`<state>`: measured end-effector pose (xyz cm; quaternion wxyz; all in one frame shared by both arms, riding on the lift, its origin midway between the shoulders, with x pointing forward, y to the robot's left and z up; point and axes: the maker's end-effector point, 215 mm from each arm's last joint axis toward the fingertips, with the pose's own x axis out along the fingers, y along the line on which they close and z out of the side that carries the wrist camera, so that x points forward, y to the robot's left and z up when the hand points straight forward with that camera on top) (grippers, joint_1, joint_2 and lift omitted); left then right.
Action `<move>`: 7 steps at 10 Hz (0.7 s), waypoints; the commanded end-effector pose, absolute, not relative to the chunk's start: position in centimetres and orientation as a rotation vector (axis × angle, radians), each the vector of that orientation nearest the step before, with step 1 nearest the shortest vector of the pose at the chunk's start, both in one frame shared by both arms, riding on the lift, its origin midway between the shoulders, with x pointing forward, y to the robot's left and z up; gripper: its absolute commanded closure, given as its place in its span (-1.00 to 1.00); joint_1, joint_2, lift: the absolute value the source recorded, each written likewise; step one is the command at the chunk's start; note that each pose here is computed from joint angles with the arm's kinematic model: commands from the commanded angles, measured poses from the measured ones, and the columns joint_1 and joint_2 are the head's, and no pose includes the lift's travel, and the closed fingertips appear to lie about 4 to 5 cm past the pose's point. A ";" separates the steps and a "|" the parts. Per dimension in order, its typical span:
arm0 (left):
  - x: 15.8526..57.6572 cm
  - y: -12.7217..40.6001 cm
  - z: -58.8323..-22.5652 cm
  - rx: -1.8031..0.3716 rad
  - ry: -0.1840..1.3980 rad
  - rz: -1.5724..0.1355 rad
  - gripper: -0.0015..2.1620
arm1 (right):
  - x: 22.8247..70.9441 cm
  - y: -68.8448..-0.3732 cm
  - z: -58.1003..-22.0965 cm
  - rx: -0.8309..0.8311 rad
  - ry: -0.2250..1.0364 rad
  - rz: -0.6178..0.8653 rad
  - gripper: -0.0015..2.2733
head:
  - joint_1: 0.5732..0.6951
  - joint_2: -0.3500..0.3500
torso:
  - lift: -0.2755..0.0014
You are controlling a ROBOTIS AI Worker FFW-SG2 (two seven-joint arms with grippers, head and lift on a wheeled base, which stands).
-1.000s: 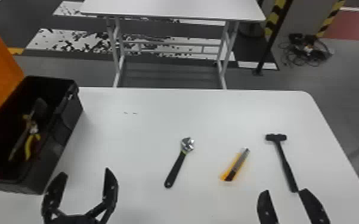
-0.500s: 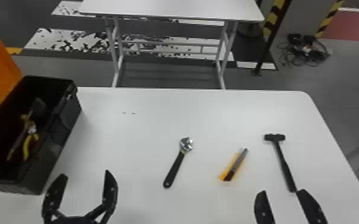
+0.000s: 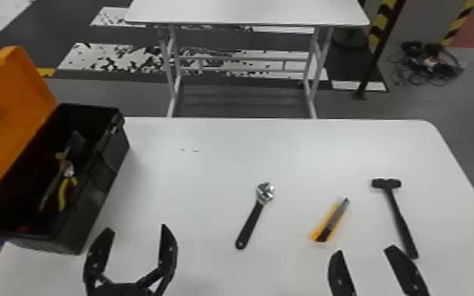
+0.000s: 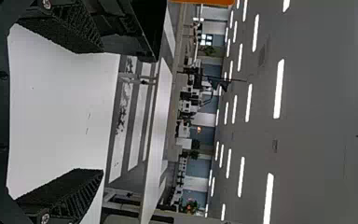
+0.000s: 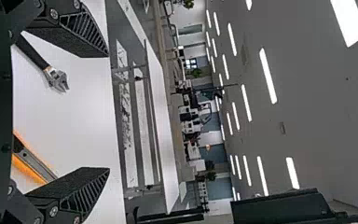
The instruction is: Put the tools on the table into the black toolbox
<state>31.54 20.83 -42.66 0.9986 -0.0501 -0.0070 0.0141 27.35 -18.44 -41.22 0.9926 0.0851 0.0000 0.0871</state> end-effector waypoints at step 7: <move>32.0 20.5 -43.2 -0.098 -0.008 0.016 -0.93 | 31.1 -8.0 -45.5 0.171 0.236 0.245 -0.85 | 1.00 0.51 | 0.45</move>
